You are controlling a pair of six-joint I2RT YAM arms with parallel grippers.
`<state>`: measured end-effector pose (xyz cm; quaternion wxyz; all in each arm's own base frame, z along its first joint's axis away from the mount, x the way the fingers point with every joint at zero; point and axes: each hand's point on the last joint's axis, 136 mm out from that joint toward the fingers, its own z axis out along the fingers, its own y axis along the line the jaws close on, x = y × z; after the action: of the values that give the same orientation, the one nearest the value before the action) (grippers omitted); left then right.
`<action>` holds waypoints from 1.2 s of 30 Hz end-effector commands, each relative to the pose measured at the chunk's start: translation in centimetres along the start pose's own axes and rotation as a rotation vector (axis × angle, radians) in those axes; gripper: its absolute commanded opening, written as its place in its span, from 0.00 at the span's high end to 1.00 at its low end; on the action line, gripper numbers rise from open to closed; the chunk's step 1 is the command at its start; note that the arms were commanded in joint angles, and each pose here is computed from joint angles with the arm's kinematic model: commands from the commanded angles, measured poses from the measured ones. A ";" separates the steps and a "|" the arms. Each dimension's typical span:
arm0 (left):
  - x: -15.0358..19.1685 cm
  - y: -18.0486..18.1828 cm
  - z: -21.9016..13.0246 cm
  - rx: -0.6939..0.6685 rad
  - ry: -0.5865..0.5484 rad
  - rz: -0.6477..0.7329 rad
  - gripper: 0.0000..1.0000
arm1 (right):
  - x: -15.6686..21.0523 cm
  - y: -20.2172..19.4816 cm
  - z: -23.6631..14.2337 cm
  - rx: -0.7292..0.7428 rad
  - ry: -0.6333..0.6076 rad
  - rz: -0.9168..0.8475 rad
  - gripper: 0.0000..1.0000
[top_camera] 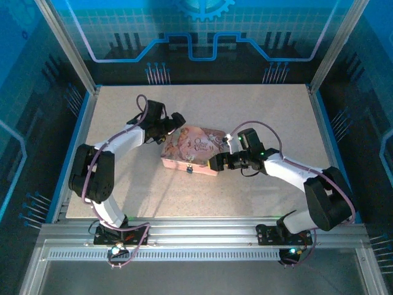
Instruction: Unlock a padlock with a key
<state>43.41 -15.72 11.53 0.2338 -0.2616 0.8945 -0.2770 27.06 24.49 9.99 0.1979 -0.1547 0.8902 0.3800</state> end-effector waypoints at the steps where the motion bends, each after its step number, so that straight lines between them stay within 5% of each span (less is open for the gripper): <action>1: 0.8 -3.9 -0.8 0.104 0.058 0.061 0.01 | -0.5 1.4 -0.5 -0.008 -0.040 -0.051 0.12; 10: -1.7 -4.3 -4.9 0.058 -0.060 0.148 0.01 | -1.3 -2.8 -4.8 0.258 -0.107 -0.024 0.03; 18: -2.0 -3.3 -8.2 0.023 -0.111 0.192 0.01 | -1.2 -4.4 -8.0 0.306 -0.149 0.034 0.02; 36: 8.6 -2.7 -13.1 0.195 0.020 0.245 0.01 | 3.4 -6.8 -10.5 0.445 -0.053 0.228 0.03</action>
<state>32.19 -16.98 21.28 0.3024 -0.1276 0.8894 -0.3182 25.49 12.87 11.83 0.2318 -0.0236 0.9484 0.2151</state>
